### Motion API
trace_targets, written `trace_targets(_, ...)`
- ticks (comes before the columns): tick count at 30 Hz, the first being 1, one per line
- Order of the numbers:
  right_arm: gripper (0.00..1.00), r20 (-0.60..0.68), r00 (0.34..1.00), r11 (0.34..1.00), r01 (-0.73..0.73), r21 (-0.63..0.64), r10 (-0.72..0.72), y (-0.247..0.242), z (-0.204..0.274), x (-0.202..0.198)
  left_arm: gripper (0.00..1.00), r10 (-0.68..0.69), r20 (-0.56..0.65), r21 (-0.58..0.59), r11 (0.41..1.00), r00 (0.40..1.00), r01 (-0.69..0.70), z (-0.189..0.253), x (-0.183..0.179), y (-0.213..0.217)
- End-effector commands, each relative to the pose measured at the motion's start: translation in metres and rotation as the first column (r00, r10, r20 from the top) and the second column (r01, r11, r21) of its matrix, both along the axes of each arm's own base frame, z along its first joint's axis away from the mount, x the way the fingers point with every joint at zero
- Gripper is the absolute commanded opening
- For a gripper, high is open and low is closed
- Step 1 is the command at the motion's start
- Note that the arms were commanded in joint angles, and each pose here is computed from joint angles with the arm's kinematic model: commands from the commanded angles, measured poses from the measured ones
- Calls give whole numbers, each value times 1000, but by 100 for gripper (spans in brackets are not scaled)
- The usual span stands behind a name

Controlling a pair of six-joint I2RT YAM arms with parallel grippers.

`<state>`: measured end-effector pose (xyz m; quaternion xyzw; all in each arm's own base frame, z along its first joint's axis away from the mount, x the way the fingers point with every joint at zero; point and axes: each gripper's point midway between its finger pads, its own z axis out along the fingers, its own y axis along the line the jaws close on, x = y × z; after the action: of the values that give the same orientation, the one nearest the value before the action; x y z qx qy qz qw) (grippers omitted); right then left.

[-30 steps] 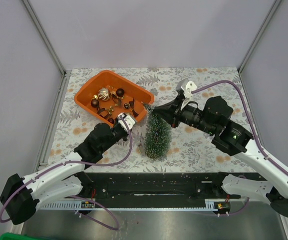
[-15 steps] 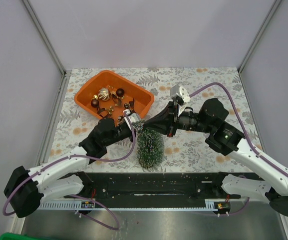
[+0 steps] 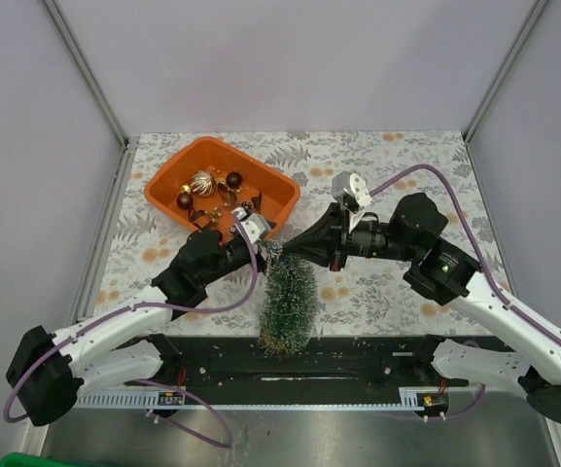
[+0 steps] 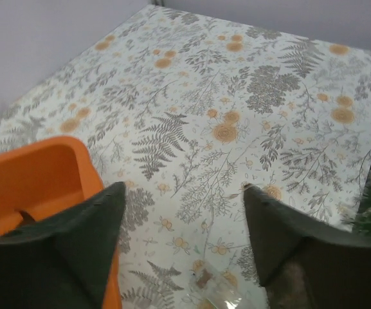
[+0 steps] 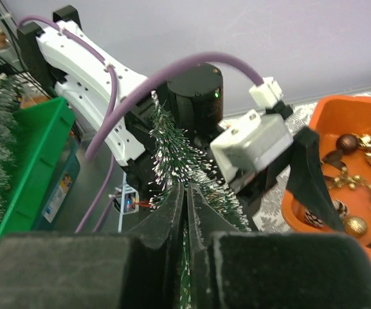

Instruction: Decorate the small christmas tree

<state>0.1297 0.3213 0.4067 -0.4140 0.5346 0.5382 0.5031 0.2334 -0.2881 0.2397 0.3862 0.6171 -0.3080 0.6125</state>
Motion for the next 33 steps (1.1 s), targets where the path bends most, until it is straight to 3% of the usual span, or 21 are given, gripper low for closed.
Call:
trace_targets(1,3,96,989,994,110,-6,-109,-22,14,6,99,151,11,-65,987,988,-150,12,18,30)
trace_targets(7,3,132,966,974,227,-4,-224,-33,20,23,99,292,36,-86,954,956,-288,20,35,69)
trace_targets(14,4,253,913,932,351,-87,-320,-40,12,51,99,478,89,-102,877,874,-469,36,51,120)
trace_targets(25,7,227,905,906,397,-145,-360,-46,-17,58,99,494,30,50,867,869,-495,2,38,137)
trace_targets(33,8,323,840,831,514,-214,-436,-63,-15,79,99,532,1,-25,846,847,-532,16,41,142)
